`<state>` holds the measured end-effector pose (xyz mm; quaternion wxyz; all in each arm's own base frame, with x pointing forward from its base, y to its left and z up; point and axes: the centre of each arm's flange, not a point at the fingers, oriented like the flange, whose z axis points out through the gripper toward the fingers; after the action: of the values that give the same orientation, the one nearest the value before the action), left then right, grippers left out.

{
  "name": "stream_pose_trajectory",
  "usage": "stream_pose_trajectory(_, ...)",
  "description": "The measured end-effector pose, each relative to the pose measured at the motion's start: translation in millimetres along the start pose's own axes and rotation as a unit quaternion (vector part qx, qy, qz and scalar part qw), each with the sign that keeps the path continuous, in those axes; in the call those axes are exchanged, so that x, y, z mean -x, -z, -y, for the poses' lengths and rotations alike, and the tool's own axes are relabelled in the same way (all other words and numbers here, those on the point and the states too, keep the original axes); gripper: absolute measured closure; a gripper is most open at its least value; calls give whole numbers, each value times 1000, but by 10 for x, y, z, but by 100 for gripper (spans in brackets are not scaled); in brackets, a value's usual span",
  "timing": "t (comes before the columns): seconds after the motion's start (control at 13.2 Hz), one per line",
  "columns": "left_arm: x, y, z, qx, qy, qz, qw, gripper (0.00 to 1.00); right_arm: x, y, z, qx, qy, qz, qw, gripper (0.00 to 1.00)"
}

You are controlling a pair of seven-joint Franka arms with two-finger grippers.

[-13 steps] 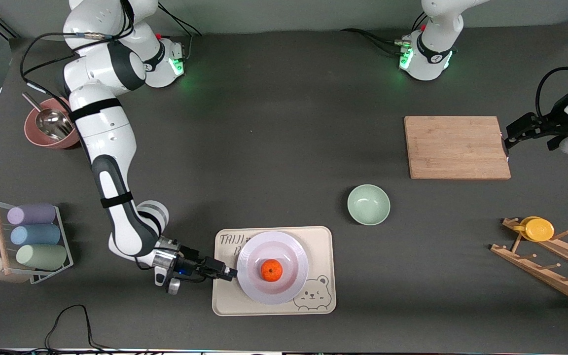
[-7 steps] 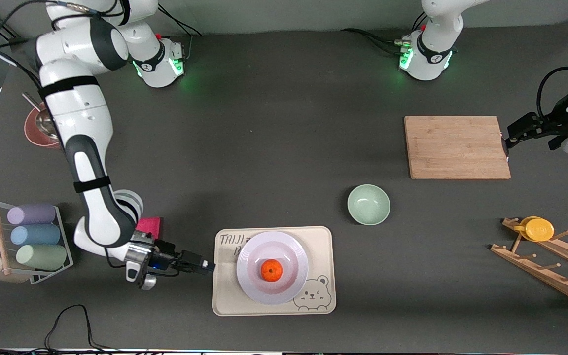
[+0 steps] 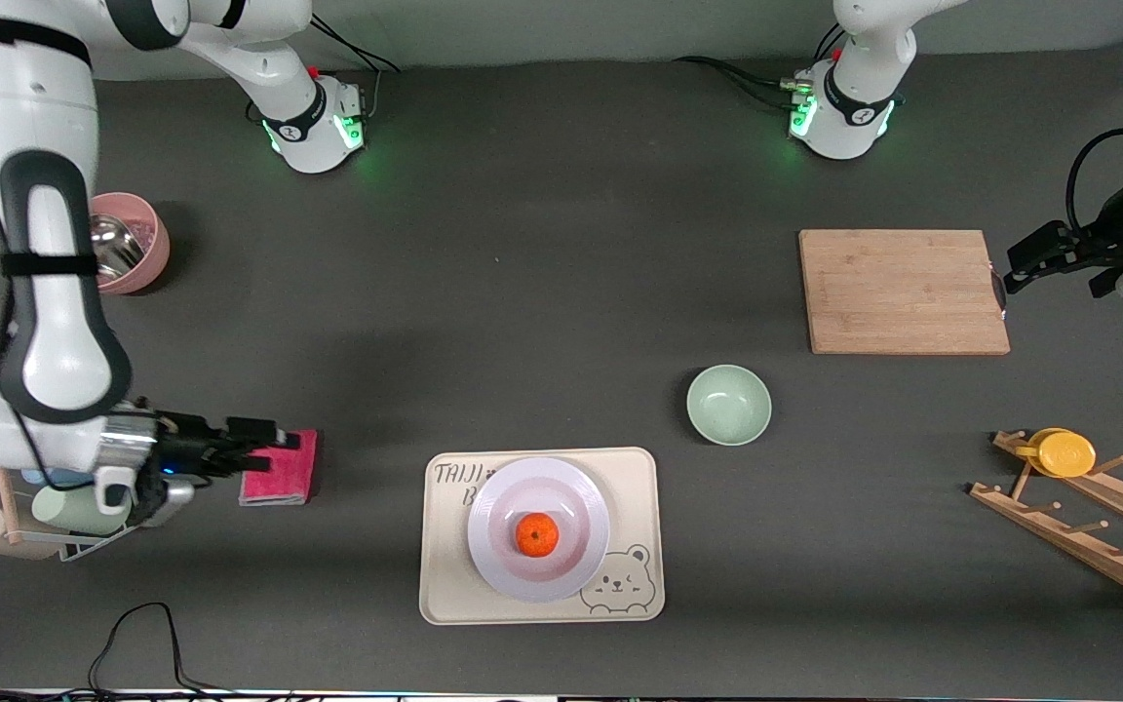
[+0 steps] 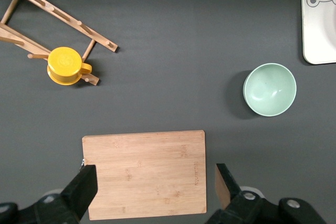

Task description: Place orange and plate with both arms

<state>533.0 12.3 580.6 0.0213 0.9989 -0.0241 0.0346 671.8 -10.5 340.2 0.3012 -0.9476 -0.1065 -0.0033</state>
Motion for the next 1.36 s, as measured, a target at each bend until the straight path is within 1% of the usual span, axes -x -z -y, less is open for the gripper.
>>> stream_pose_trajectory(0.15, -17, 44, 0, 0, 0, -5, 1000, 0, 180, 614, 290, 60, -4, 33, 998, 0)
stream_pose_trajectory(0.3, -60, 46, 27, -2, -1, -6, 1000, 0, 417, 1168, 535, 110, -14, 53, 992, 0)
stream_pose_trajectory(0.45, -120, -6, 95, -16, -4, -1, 1000, 0, 653, 1637, 700, 158, -10, 59, 986, 0)
stream_pose_trajectory(0.61, -159, 24, 130, -32, -9, -3, 999, 0, 822, 1924, 831, 206, -33, 60, 976, 0)
stream_pose_trajectory(0.76, -175, 93, 120, -42, -13, -9, 999, 0, 933, 2093, 967, 231, -72, 55, 969, 0)
stream_pose_trajectory(0.98, -174, 96, 81, -44, -17, -6, 999, 0, 934, 2131, 1139, 253, -115, 45, 960, 0)
stream_pose_trajectory(1.14, -147, 83, 71, -43, -17, 7, 999, 0, 856, 2041, 1381, 267, -123, 43, 955, 0)
stream_pose_trajectory(1.36, -134, 99, 66, -42, -17, 12, 999, 0, 802, 1932, 1536, 273, -120, 45, 953, 0)
